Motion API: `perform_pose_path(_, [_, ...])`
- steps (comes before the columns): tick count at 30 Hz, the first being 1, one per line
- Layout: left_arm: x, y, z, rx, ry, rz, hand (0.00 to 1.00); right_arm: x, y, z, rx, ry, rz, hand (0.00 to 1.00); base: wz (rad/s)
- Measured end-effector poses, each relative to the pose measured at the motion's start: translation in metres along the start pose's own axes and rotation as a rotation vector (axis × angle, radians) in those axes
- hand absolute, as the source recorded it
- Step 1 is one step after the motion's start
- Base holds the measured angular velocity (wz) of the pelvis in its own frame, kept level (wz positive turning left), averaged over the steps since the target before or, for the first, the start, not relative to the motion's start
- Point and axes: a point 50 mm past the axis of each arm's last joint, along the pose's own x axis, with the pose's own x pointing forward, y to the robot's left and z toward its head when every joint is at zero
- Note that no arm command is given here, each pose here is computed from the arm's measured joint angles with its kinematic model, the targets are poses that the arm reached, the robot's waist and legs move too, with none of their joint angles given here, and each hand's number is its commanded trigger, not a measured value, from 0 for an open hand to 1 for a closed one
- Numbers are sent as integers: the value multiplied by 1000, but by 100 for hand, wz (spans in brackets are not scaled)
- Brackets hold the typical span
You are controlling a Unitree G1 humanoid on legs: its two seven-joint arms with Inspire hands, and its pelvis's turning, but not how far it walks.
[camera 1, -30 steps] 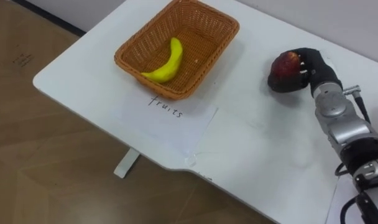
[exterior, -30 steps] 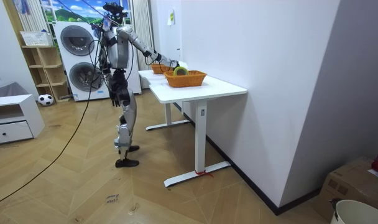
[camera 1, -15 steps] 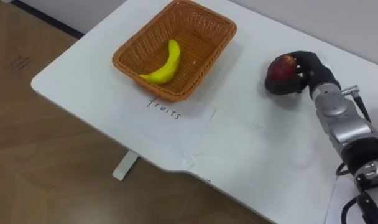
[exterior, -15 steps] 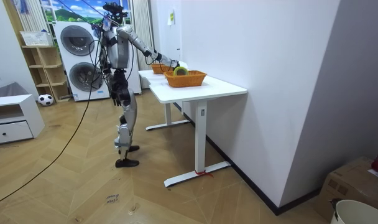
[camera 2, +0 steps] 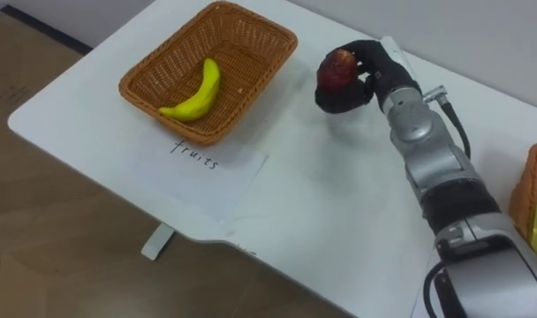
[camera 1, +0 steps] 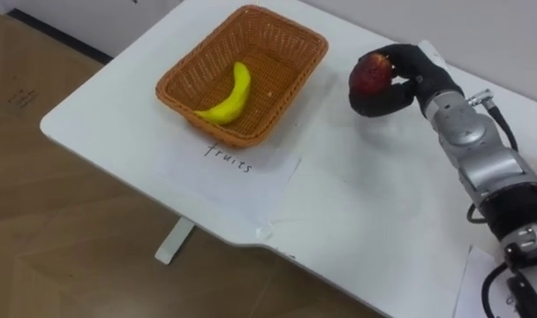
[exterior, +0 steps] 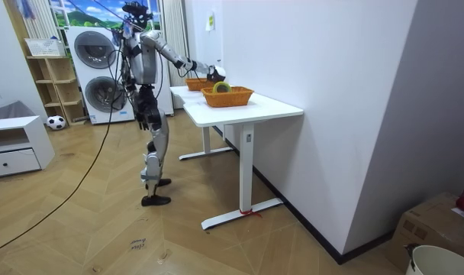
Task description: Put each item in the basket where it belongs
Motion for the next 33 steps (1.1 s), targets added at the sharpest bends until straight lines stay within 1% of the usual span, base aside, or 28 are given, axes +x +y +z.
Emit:
perform_pose_path(2, [0, 1, -2, -11, 12, 4, 0, 0, -1, 5, 3, -21, 0, 100, 0])
perform_pose_path(7, [-2, 2, -11, -22, 48, 11, 0, 1, 1, 4, 18, -3, 18, 100, 0])
perform_pose_path(9, [-2, -1, -13, -22, 52, 6, 0, 1, 1, 8, 15, -18, 24, 100, -2])
perform_pose_path(18, [-3, 0, -16, -14, 57, 13, 0, 1, 1, 35, 9, -127, 36, 100, 4])
perform_pose_path(23, [-3, 2, -18, -10, 63, 40, 0, 1, 1, 35, 5, -116, 36, 100, 9])
perform_pose_path(30, [-6, 1, -26, -9, 75, 42, 0, 1, 3, 35, 1, -116, 40, 100, 4])
perform_pose_path(33, [-6, 1, -25, -11, 65, 44, 0, 1, 6, 36, 6, -119, 46, 100, 3])
